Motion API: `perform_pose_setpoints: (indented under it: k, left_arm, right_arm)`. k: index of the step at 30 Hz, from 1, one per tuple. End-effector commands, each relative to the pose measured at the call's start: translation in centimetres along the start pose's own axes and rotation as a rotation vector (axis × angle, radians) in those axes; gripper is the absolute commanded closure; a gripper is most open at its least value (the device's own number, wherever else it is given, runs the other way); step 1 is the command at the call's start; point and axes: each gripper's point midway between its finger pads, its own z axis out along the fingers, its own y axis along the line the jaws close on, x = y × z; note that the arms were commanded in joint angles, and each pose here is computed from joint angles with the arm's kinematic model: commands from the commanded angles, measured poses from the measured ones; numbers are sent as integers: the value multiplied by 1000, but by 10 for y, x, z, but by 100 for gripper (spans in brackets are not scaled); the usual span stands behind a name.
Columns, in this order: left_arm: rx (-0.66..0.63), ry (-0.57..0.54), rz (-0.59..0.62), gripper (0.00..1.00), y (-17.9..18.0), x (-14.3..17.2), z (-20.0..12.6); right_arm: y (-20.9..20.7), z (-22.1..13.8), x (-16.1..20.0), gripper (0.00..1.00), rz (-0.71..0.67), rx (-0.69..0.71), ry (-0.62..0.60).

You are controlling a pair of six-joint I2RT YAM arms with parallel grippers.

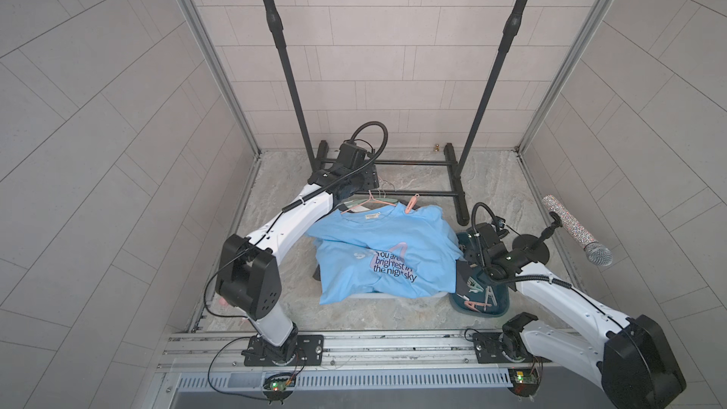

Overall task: Use clothespins to secure the t-shirt on both sides of the hanger
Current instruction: Place the hanger in the basket, then pick up the clothespin from the storage box.

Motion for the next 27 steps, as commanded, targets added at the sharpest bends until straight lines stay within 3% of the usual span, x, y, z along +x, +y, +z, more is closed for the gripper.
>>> perform_pose_setpoints:
  k: [1,5,12,19,27]
  left_arm:
    - [2,-81,23,23,2,-14,-35]
    - [48,-104,50,24,6,-3,-63]
    - [60,-68,141,25,24,34,-88]
    - [75,-69,151,26,34,56,-86]
    - [71,-60,147,27,34,58,-86]
  right_arm:
    - [-1,7,-4,38,-39,6,3]
    - [-8,20,7,37,-32,19,71]
    - [2,29,33,49,-70,-55,233]
    - [-4,24,45,54,-71,-68,251]
    - [-12,18,27,67,-63,-49,142]
